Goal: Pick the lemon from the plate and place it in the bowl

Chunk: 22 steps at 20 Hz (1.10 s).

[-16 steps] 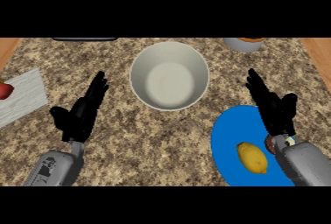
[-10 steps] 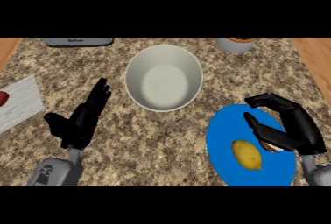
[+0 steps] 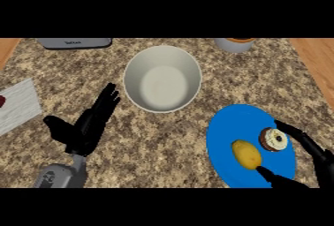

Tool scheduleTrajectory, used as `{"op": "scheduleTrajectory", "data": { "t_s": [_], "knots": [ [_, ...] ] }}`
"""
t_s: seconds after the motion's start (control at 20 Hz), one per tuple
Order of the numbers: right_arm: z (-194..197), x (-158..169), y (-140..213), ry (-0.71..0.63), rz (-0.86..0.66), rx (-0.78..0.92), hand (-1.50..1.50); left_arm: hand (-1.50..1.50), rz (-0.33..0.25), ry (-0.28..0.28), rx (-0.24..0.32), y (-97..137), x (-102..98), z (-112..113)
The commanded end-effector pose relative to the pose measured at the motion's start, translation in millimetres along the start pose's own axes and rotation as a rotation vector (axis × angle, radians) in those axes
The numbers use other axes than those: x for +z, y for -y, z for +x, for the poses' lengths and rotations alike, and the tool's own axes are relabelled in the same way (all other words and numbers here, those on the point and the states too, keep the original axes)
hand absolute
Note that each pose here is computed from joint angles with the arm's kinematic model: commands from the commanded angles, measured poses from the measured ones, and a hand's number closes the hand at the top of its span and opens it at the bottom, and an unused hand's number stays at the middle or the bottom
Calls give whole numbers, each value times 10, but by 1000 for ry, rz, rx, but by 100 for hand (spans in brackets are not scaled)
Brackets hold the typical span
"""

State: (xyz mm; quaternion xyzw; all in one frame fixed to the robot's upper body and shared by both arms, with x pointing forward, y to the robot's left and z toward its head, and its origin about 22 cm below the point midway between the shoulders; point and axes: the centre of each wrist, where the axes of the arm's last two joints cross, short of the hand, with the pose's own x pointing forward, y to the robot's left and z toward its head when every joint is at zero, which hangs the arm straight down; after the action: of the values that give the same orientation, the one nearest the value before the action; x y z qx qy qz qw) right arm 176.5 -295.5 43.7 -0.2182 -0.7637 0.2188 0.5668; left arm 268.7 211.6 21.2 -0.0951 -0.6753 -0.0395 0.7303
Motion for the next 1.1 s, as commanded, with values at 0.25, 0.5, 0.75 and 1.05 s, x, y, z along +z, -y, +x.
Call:
{"op": "scheduleTrajectory", "data": {
  "t_s": [0.25,0.5,0.75,1.05],
  "knots": [
    [419,225,366,-114,101,487,-150,0,-35,-16,1,36,67,-21],
    [929,167,464,-307,207,586,-150,0,-60,0,14,31,101,99],
    [1218,101,289,-469,276,612,-150,0,-81,9,-5,139,-42,67],
    [1243,-133,-49,-620,332,640,-150,0,-109,1,9,256,-108,1]
  ]
}}
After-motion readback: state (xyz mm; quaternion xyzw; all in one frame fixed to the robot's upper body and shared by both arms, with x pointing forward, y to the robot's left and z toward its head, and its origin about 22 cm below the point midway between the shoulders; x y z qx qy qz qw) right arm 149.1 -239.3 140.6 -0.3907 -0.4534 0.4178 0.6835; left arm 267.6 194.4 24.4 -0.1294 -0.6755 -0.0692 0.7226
